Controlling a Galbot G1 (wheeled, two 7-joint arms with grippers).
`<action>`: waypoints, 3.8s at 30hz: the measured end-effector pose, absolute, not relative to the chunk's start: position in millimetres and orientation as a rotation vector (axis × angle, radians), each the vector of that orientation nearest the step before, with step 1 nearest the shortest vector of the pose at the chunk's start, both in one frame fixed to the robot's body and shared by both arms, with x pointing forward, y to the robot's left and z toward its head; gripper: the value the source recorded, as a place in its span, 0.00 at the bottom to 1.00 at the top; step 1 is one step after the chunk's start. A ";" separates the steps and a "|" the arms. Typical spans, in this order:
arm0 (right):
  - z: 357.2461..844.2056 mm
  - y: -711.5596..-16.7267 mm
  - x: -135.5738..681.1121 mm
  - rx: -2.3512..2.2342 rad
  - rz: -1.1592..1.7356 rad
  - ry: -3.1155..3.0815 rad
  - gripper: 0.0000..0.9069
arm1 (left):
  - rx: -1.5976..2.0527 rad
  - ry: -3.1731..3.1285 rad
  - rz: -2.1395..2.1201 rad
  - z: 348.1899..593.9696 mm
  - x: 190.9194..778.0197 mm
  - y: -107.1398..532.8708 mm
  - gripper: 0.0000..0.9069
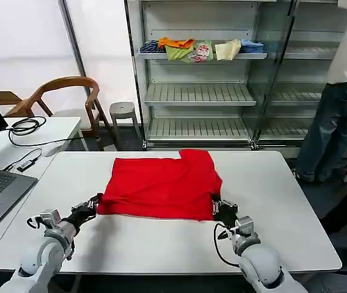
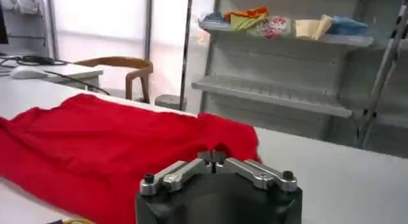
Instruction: Fold and organize the clothes.
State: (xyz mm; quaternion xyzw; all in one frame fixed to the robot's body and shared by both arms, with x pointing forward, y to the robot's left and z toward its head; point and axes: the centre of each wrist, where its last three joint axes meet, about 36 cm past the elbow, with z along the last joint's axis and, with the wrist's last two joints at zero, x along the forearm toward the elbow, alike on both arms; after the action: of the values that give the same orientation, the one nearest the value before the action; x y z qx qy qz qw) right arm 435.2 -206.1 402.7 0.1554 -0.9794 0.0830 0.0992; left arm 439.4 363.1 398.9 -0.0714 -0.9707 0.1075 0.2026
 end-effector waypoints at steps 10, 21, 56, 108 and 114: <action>396.4 -203.2 450.9 0.465 0.264 -2.893 0.00 | -0.194 -2.706 0.291 393.0 452.2 365.6 0.02; 389.0 -204.5 459.8 0.431 0.289 -2.879 1.00 | -0.202 -2.696 0.259 387.1 459.4 368.5 1.00; 391.4 -221.7 398.5 0.237 0.239 -2.805 1.00 | -0.209 -2.694 0.118 401.1 422.3 348.7 1.00; 378.5 -227.8 386.3 0.249 0.181 -2.759 0.00 | -0.183 -2.612 0.083 386.0 407.1 340.5 0.03; 380.8 -237.9 363.9 0.257 0.210 -2.766 0.00 | -0.201 -2.616 0.098 391.4 379.4 332.4 0.03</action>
State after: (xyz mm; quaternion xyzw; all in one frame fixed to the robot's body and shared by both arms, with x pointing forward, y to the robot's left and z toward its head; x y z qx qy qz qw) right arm 363.9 -237.9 380.8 0.0907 -0.9772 0.0743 0.1768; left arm 379.4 332.4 391.4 -0.0740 -0.9634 0.0359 0.2552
